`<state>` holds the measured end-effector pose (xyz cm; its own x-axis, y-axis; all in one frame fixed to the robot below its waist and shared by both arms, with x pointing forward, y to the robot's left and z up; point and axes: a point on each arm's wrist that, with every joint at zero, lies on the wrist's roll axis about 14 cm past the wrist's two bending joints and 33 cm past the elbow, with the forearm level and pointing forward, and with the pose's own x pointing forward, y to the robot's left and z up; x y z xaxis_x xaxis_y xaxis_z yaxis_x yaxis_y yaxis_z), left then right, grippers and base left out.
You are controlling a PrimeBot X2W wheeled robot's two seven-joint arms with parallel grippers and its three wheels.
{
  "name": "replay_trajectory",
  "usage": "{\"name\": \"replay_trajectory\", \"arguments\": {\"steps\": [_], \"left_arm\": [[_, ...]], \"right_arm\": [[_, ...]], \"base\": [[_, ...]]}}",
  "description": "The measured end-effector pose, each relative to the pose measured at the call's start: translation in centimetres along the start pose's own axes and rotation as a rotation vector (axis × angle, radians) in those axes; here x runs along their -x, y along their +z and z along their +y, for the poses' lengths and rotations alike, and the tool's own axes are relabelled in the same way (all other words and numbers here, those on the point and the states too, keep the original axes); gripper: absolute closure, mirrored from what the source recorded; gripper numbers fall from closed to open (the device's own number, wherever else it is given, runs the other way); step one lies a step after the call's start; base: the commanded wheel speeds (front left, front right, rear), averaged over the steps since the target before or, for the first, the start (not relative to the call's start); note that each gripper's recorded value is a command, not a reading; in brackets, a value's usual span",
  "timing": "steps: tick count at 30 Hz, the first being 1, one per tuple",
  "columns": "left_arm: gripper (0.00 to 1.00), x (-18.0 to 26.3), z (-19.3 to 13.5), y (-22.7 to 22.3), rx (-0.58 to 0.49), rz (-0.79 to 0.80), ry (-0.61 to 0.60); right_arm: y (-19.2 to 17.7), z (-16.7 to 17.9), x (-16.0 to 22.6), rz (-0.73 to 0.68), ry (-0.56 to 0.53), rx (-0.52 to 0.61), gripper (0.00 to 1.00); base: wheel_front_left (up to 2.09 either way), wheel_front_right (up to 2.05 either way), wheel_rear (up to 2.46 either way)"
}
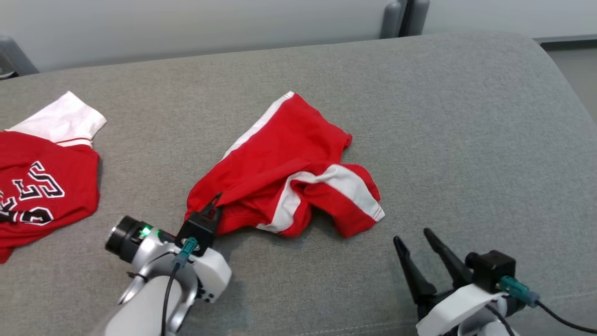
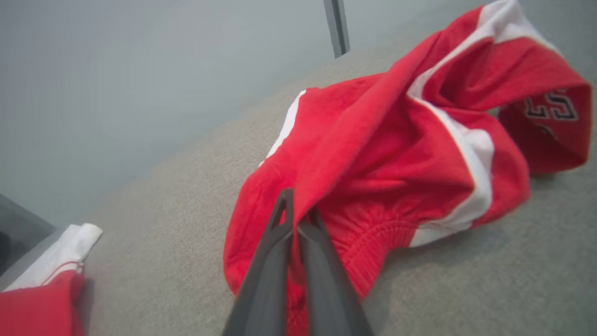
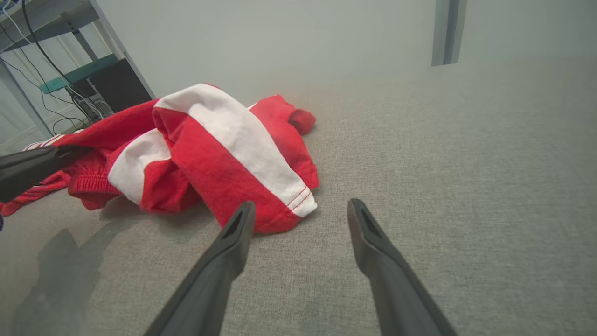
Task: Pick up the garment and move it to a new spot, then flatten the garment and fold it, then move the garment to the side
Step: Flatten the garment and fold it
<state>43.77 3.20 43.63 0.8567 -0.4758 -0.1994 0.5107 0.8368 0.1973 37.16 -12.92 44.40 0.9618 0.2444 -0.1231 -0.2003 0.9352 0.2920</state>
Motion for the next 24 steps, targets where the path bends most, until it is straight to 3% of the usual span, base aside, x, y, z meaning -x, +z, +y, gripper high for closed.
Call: {"name": "replay_trajectory", "arguments": {"steps": [5, 9, 11, 12, 13, 15, 24], "left_arm": [[1.0, 1.2, 2.6, -0.4, -0.185, 0.029, -0.005], [1.0, 1.0, 3.0, -0.5, -0.233, 0.04, -0.013], [0.91, 0.8, 2.8, -0.2, -0.222, 0.029, -0.008], [0.8, 0.8, 2.7, -0.1, -0.21, 0.027, -0.004], [0.58, 0.8, 2.5, 0.0, -0.195, 0.025, -0.003], [0.01, 0.7, 2.1, 0.1, -0.173, 0.017, 0.001], [0.0, 0.9, 1.9, 0.8, -0.083, -0.035, 0.052]], "right_arm": [[-1.8, 1.3, -0.7, 0.068, 0.052, -0.008, 0.0], [-2.1, 2.0, -2.1, 0.095, 0.084, -0.011, 0.0], [-2.1, 2.0, -2.8, 0.105, 0.086, -0.017, 0.0], [-2.1, 1.8, -3.1, 0.109, 0.081, -0.023, 0.0], [-2.2, 1.7, -3.4, 0.115, 0.077, -0.028, 0.0], [-2.5, 1.6, -3.9, 0.13, 0.075, -0.032, 0.0], [-4.7, 1.0, -5.3, 0.22, 0.048, -0.079, 0.0]], "base": [[0.0, 0.0, 0.0], [0.0, 0.0, 0.0], [0.0, 0.0, 0.0], [0.0, 0.0, 0.0], [0.0, 0.0, 0.0], [0.0, 0.0, 0.0], [0.0, 0.0, 0.0]]}}
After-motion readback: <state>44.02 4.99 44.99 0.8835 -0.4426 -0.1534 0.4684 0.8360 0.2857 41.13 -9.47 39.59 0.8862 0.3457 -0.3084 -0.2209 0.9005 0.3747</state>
